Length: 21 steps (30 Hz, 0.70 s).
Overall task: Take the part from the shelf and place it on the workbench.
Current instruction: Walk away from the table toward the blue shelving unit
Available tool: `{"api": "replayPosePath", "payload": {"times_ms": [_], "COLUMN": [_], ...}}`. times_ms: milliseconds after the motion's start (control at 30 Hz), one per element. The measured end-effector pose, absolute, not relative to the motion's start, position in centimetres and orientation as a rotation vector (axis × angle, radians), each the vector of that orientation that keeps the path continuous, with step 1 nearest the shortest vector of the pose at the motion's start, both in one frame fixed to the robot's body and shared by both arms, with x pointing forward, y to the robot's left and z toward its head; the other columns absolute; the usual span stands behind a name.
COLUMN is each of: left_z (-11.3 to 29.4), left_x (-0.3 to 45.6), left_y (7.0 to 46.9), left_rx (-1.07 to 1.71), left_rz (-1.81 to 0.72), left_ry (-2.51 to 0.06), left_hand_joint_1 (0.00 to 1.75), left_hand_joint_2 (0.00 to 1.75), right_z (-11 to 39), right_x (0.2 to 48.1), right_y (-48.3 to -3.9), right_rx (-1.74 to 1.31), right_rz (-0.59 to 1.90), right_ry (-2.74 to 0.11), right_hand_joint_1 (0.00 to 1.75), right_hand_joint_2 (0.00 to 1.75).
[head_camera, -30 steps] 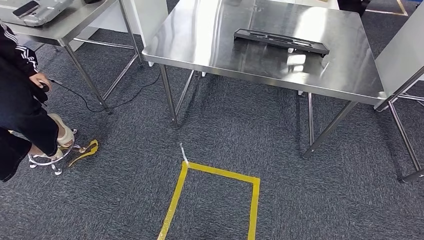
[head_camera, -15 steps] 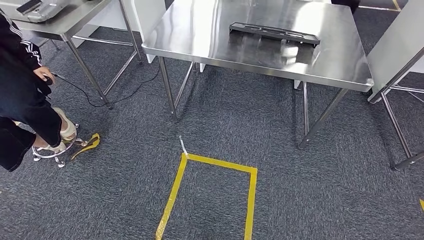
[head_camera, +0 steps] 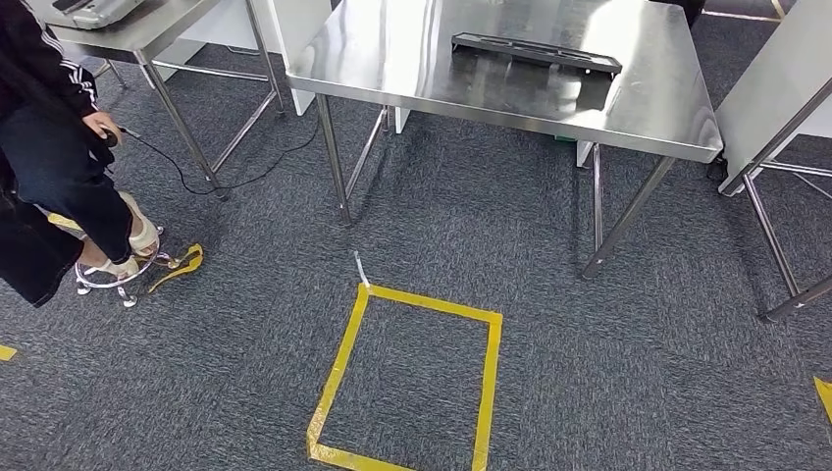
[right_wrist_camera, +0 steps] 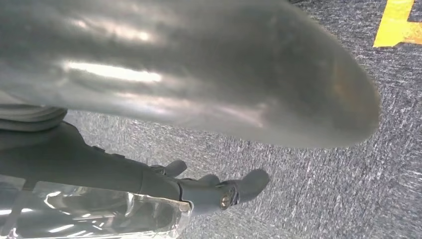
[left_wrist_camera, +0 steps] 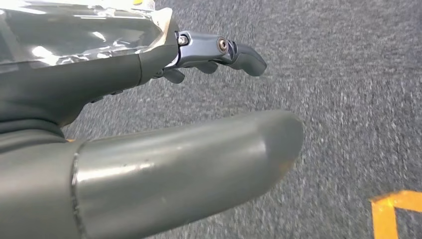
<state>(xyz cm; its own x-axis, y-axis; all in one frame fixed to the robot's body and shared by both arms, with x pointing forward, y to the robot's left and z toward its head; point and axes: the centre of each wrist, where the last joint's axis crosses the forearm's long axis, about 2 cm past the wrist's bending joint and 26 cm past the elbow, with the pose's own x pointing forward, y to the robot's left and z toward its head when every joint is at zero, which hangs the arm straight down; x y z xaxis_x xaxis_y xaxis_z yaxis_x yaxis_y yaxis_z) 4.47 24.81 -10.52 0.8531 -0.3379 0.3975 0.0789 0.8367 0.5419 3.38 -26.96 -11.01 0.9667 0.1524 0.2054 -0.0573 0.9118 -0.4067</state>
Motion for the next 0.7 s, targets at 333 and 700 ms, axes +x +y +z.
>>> {"api": "replayPosePath", "payload": {"times_ms": [333,700], "left_z": [-10.53,-10.56], "left_x": [4.48,4.18], "left_y": [24.83,24.86], "left_rx": [0.539,0.543], "left_rz": [-0.229,-0.233], "left_ry": [-0.513,-0.512], "left_hand_joint_1": [0.00,0.00], "left_hand_joint_2": [0.00,0.00], "right_z": [-11.03,-11.02], "right_x": [3.21,3.28], "right_y": [-27.03,-26.99], "right_rx": [-0.409,-0.408], "right_rz": [0.115,0.118], "right_ry": [-0.239,-0.239], "right_hand_joint_1": [0.00,0.00], "right_hand_joint_2": [0.00,0.00]}}
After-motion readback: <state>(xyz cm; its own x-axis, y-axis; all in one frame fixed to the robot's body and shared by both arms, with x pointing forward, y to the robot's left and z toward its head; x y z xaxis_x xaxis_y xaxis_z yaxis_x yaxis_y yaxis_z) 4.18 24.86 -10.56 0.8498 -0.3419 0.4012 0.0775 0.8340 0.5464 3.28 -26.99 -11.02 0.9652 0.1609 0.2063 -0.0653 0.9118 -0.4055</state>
